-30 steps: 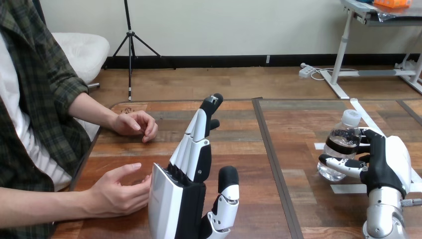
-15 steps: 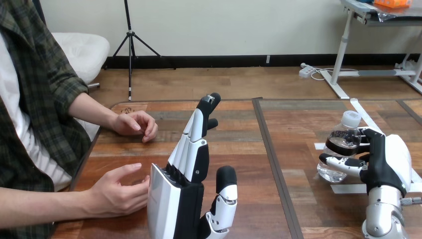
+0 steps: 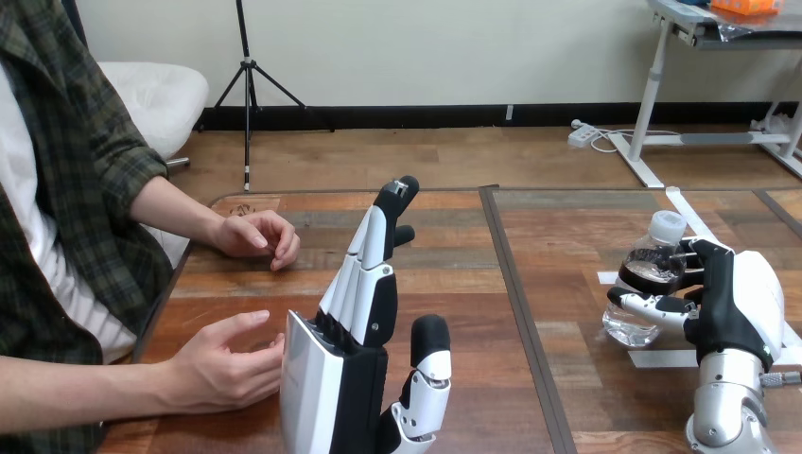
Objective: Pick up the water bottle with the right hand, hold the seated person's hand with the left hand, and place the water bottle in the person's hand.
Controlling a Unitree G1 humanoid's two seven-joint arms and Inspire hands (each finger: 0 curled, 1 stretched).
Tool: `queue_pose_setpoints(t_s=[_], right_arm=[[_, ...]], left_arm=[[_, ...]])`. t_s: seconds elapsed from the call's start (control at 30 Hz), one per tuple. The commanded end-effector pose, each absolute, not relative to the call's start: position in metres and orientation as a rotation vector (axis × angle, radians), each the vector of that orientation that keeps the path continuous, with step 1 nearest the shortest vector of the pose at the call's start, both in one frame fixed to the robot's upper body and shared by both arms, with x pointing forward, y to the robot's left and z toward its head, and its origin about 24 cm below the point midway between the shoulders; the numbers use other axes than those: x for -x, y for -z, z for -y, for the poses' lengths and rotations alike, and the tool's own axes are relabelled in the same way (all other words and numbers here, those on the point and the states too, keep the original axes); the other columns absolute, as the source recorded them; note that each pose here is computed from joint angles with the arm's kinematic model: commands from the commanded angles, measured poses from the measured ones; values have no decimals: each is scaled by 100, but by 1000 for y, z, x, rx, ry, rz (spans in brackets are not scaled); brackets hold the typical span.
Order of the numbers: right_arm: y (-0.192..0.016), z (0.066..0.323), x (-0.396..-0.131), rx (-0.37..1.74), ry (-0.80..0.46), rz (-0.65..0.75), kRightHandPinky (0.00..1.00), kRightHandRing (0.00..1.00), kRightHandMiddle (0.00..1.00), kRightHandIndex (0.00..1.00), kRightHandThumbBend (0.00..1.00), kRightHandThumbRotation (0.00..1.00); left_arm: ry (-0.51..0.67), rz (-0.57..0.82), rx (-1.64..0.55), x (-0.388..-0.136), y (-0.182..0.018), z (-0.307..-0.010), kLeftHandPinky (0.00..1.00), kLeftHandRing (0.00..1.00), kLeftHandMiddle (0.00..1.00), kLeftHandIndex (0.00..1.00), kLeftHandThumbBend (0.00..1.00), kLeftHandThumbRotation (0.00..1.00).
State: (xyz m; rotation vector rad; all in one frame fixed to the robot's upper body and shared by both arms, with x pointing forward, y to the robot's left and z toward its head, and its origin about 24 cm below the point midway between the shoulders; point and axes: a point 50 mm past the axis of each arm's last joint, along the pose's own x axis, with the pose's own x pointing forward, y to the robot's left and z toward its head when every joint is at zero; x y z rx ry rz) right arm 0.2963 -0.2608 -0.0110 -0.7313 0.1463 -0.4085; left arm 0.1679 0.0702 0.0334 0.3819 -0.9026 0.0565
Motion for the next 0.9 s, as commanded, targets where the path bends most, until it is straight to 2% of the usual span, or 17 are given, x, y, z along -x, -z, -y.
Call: queue_pose_setpoints(t_s=[0.0, 0.37, 0.87], right_arm=[[-28, 252, -325, 699, 439, 23, 53, 56, 59, 59, 81, 0], [-30, 250, -325, 683, 456, 50, 49, 50, 52, 55, 78, 0], [-31, 247, -326, 662, 460, 67, 48, 48, 51, 53, 77, 0]], left_arm=[[-77, 953, -371, -177, -42, -69, 76, 92, 94, 100, 0, 100], [-67, 946, -359, -176, -41, -69, 76, 93, 94, 100, 0, 100], [-72, 954, -358, -176, -41, -69, 78, 93, 94, 100, 0, 100]])
